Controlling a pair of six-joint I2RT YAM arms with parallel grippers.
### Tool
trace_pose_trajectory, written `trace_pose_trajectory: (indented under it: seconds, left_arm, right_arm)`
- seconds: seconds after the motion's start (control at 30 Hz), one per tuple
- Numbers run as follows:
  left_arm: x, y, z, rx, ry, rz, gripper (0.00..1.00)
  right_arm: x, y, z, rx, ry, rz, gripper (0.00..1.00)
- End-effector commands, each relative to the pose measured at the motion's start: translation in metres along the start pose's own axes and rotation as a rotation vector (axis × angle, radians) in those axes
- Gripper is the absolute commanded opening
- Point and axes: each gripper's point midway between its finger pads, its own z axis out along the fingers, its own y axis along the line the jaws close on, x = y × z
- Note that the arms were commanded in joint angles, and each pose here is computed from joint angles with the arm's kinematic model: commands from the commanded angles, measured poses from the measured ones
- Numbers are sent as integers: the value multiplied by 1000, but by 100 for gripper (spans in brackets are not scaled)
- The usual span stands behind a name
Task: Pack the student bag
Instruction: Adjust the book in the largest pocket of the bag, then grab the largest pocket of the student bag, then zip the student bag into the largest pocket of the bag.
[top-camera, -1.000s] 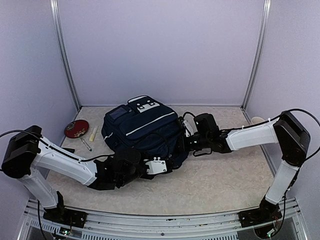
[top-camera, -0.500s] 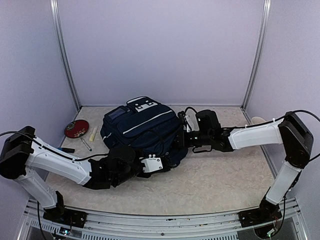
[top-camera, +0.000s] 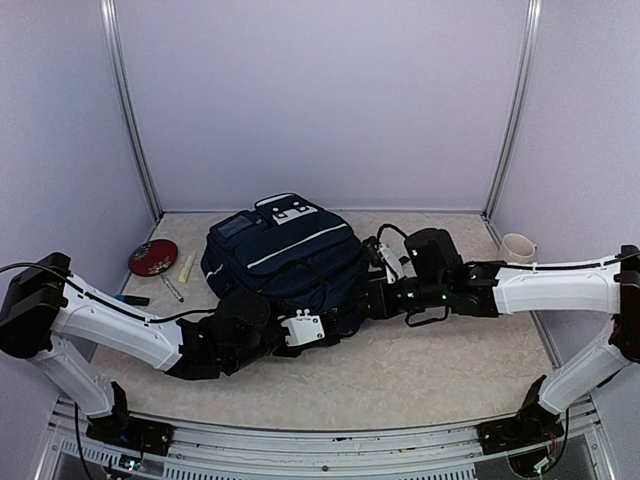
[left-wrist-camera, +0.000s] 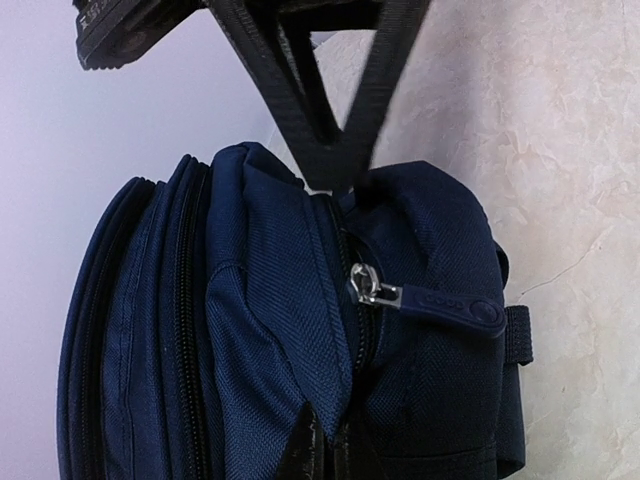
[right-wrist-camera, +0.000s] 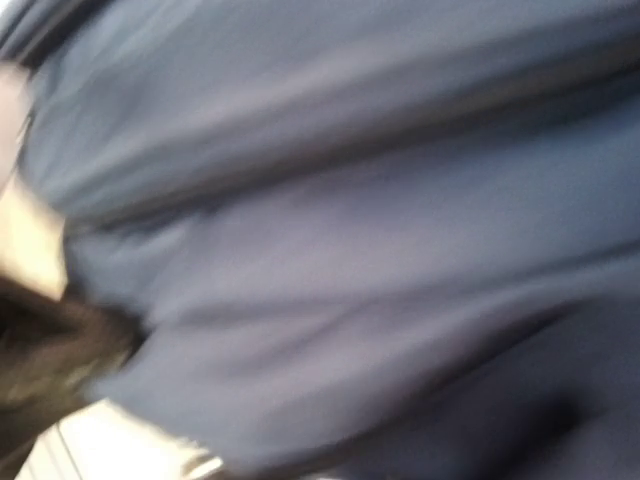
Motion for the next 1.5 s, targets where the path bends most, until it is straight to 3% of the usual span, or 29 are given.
trace_pose_trajectory:
  seconds: [0.0,0.17,0.43,0.67,0.73,0.83,0.9,1.23,1.47]
  left_arm:
    - [-31,21,-5,-59,-112,-82,0]
    - [-33,21,-5,-55,-114,-82,0]
    - [-38,18,-2,-52,-122,-87,0]
    - [-41,15,0,-45,-128,-87,0]
    - [-40,16,0,-48,-124,-88,0]
    - [-37,16,-1,-50,-118,-87,0]
    - [-34,16,-2,-51,-111,-83,0]
    - [-10,11,-3,-46,-42,-71,0]
    - [11,5,-15,-4,8,-60,0]
  right_arm:
    - [26,18,9,14,22,-23,30]
    - [26,28,20,56,-34,-12,34]
    - [29,15,44,262,-2,-23,37]
    - [16,20,56,321,-5,-44,41]
    - [17,16,55,339,-4,-29,35]
    - [13,9,41,387,-37,-16,10]
    - [11,5,30,403,-55,-19,4]
    - [22,-6,3,312,67,-47,0]
    - [26,-65,-34,288,175,16,0]
